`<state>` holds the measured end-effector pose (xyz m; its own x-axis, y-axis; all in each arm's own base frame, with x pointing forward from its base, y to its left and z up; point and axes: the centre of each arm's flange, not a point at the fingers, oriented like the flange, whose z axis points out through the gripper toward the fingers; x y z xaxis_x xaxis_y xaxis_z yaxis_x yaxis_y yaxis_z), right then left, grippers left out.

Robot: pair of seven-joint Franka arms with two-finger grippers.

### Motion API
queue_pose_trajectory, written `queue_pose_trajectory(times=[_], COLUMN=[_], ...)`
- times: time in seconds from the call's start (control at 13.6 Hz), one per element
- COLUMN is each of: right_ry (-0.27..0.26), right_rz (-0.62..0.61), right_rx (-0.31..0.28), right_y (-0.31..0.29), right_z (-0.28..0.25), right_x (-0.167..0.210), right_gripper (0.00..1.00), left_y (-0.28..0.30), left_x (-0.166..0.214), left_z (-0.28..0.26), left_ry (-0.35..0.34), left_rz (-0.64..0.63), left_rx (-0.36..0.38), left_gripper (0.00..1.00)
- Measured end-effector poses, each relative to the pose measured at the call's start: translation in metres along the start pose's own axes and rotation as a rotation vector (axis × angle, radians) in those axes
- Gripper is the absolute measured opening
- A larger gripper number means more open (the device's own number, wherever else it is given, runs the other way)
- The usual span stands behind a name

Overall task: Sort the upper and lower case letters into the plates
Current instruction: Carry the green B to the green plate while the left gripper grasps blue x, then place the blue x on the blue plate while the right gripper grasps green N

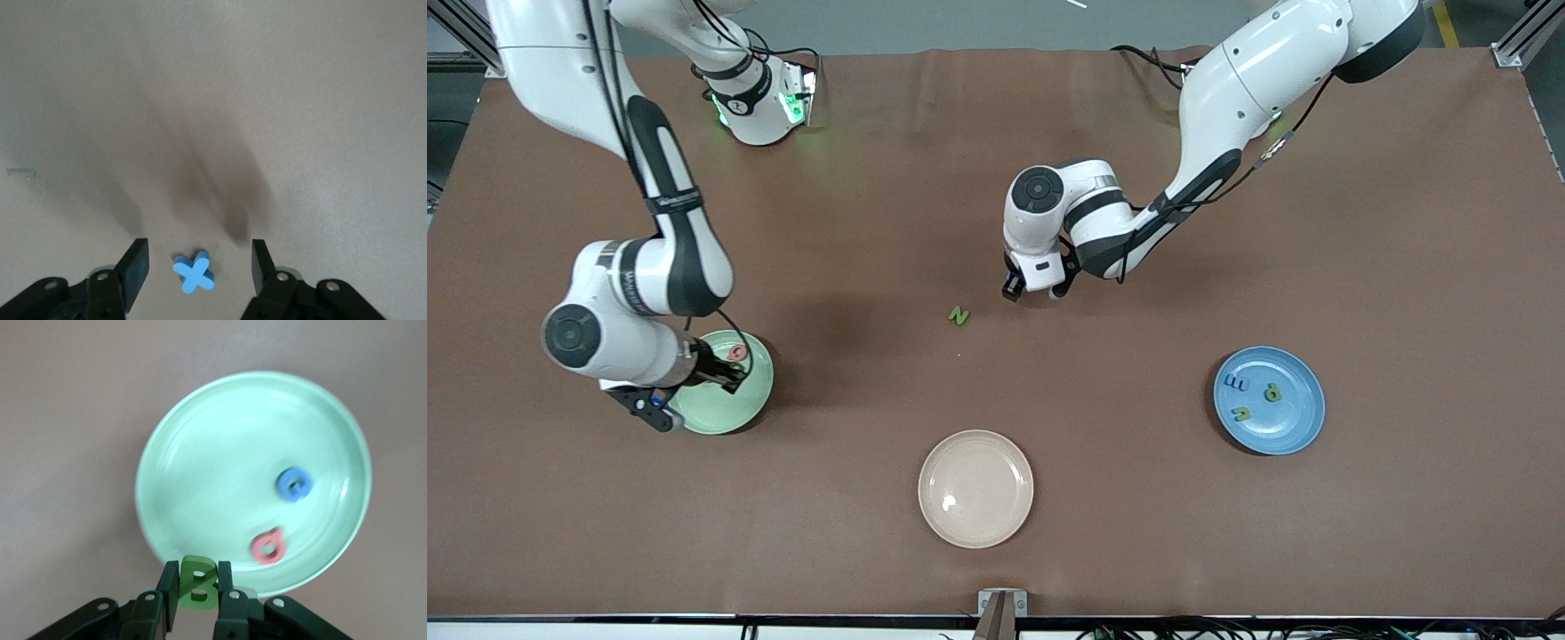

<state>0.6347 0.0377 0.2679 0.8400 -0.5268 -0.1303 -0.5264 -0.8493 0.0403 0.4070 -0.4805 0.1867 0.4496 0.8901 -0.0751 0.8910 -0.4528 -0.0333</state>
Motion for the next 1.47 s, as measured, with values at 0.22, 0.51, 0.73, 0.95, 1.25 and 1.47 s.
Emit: queue_pose_trajectory(times=[0.22, 0.51, 0.73, 0.95, 1.25, 1.47], right_ry=[0.012, 0.035, -0.013, -0.02, -0.032, -0.084], right_rz=[-0.025, -0.044, -0.075, -0.084, -0.084, -0.053], right_rx=[0.008, 0.01, -0.017, -0.022, -0.022, -0.021], right_y=[0.018, 0.008, -0.008, -0.012, -0.015, -0.037], right_z=[0.009, 0.04, 0.08, 0.088, 0.068, 0.009], right_x=[0.013, 0.015, 0.001, -0.002, 0.003, 0.002], right_gripper=[0.27, 0.27, 0.27, 0.33, 0.74, 1.0], left_y=[-0.004, -0.01, -0.01, -0.01, -0.009, -0.008], left_x=[-0.01, -0.019, -0.019, -0.017, -0.014, -0.016], left_z=[0.001, 0.005, 0.007, 0.012, 0.017, 0.014], left_ry=[-0.009, -0.011, -0.02, -0.029, -0.042, -0.047], left_rz=[-0.002, 0.006, 0.004, 0.0, -0.007, -0.005], left_rx=[-0.009, -0.006, -0.013, -0.014, -0.018, -0.026], left_gripper=[0.69, 0.65, 0.63, 0.61, 0.57, 0.28])
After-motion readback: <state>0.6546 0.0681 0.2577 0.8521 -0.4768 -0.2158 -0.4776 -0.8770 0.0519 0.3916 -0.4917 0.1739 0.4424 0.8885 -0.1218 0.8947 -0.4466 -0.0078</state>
